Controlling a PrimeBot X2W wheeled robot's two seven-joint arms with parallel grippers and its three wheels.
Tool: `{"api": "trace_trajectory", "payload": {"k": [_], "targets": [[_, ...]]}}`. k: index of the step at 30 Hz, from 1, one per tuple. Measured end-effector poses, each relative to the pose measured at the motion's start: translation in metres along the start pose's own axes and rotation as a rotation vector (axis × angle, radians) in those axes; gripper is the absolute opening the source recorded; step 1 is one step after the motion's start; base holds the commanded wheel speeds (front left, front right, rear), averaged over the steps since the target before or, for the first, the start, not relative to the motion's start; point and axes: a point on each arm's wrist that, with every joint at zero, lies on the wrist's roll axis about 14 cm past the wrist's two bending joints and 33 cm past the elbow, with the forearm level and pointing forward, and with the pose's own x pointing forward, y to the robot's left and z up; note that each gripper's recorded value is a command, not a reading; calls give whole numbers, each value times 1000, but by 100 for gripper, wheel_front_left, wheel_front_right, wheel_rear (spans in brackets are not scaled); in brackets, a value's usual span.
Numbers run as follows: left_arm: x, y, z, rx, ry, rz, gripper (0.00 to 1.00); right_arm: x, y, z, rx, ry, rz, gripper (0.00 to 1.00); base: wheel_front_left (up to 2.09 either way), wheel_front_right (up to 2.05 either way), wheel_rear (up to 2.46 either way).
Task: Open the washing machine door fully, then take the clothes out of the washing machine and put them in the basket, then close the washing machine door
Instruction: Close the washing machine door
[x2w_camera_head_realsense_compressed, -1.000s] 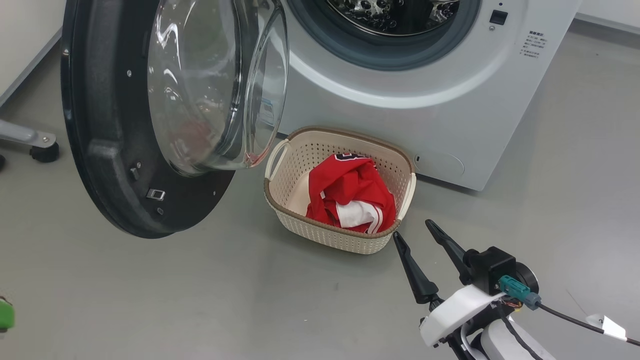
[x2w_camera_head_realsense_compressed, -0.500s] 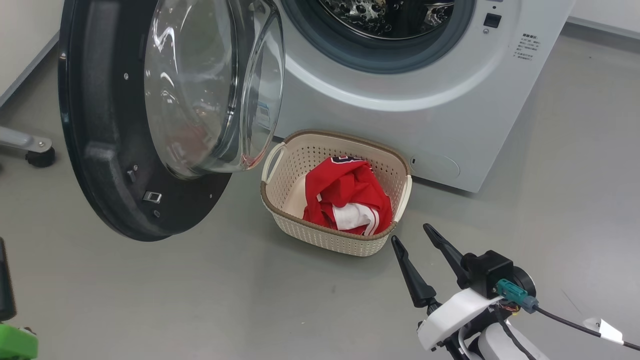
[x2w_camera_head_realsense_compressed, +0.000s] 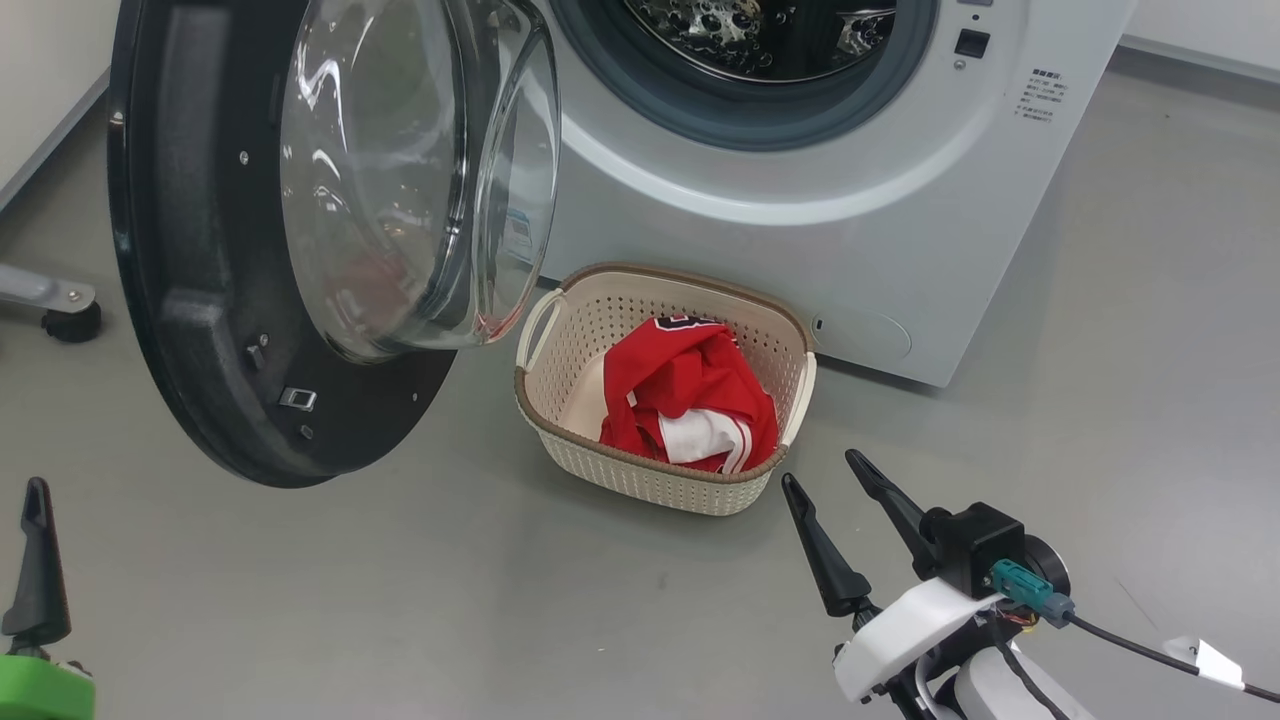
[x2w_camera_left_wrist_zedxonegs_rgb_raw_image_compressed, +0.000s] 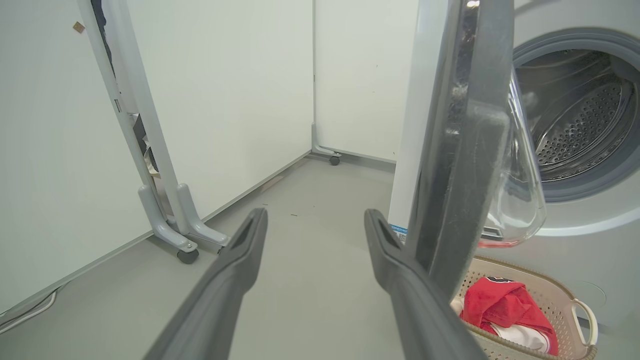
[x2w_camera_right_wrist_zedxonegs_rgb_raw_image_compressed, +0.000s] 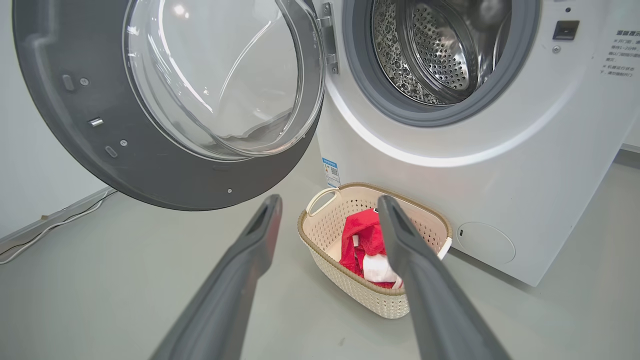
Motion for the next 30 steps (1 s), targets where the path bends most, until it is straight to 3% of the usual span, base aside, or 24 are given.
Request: {"api": "trace_trajectory", "payload": {"k": [30], "targets": [[-12, -6, -11, -19, 20, -20, 100, -4, 8, 2, -15, -4, 3, 100, 0, 0, 0]]}}
